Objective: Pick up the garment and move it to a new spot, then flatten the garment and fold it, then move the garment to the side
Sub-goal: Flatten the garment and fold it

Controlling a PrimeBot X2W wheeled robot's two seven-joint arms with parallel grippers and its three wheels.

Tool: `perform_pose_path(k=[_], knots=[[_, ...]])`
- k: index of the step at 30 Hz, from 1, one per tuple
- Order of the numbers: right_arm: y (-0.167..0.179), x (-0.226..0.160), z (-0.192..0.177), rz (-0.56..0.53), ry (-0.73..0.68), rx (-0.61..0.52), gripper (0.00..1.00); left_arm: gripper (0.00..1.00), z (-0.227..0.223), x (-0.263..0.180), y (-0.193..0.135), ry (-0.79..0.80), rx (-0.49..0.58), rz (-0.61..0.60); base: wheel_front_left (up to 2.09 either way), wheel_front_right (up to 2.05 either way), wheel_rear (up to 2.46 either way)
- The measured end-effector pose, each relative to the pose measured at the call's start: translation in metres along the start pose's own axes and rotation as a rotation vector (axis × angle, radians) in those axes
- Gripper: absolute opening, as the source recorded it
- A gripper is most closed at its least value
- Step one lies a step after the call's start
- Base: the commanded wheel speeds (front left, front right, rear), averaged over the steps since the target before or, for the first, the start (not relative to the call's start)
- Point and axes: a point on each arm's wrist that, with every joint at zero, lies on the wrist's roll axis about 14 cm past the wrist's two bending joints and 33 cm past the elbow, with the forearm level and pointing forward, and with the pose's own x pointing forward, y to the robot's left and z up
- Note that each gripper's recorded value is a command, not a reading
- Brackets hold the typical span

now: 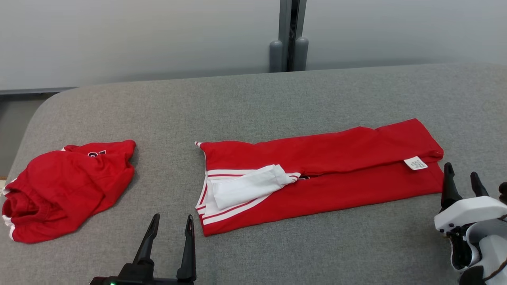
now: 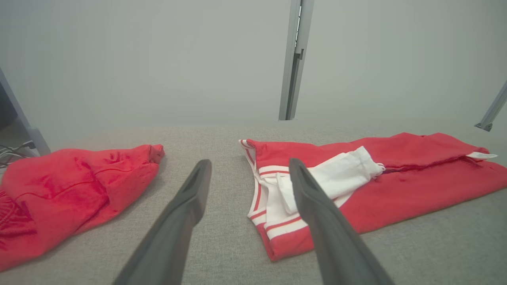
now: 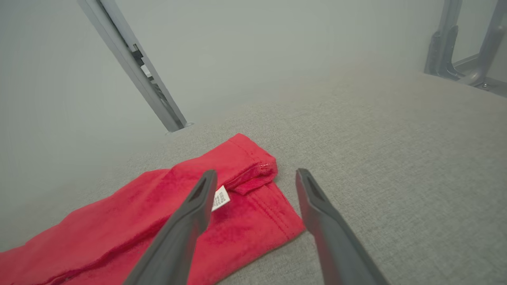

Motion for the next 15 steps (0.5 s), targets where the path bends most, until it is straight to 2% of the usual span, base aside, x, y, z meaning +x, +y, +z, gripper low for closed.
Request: perform_pose_path(k=[5,15], knots=[[-0.015,0.023,-0.007,-0.059,0.055,0.012,1.0,1.0,-0.007,0.011,-0.003,0.021,-0.005,-0.009,0.0,0.0,0.0],[-0.021,0.056,-0.016,-0.098,0.11,0.017,1.0,1.0,-0.024,0.024,-0.003,0.069,0.009,-0.022,0.0,0.0,0.0]])
